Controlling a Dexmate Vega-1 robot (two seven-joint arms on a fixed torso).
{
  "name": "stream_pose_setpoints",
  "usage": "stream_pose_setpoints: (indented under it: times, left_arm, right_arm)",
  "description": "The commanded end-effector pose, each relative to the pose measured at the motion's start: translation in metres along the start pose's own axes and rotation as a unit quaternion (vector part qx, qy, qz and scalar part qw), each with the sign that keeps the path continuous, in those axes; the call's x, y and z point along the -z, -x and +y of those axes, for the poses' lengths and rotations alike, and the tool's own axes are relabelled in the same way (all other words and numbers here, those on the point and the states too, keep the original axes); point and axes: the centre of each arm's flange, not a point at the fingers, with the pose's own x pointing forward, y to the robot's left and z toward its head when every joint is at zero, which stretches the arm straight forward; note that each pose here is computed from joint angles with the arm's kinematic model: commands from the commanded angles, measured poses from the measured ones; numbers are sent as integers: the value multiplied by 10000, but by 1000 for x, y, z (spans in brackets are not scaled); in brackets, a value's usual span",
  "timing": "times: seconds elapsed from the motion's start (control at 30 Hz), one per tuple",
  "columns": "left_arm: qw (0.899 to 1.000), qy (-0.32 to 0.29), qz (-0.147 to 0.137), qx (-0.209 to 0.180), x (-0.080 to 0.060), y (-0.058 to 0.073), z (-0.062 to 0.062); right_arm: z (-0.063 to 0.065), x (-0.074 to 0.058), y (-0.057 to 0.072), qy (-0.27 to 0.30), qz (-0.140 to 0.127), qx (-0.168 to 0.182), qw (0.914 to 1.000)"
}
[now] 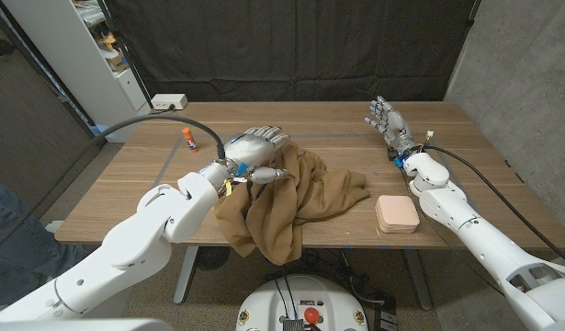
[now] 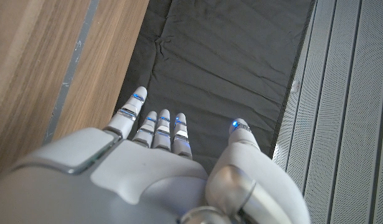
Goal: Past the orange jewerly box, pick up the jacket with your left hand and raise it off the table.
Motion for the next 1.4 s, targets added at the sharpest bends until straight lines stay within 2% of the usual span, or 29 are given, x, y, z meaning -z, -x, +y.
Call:
stream_pose_setpoints:
  times: [0.03, 0.9, 1.4]
  left_arm:
    - [9998, 96, -48, 153, -4, -5, -8]
    - [9978, 264, -96, 594, -11, -17, -26]
    - [9960, 271, -35, 853, -11, -22, -32]
  right_arm:
    - [1, 1, 0, -22, 2, 20, 10000]
    - [-1, 6, 2, -5, 49, 1, 10000]
    - [-1, 4, -4, -17, 56, -30, 10000]
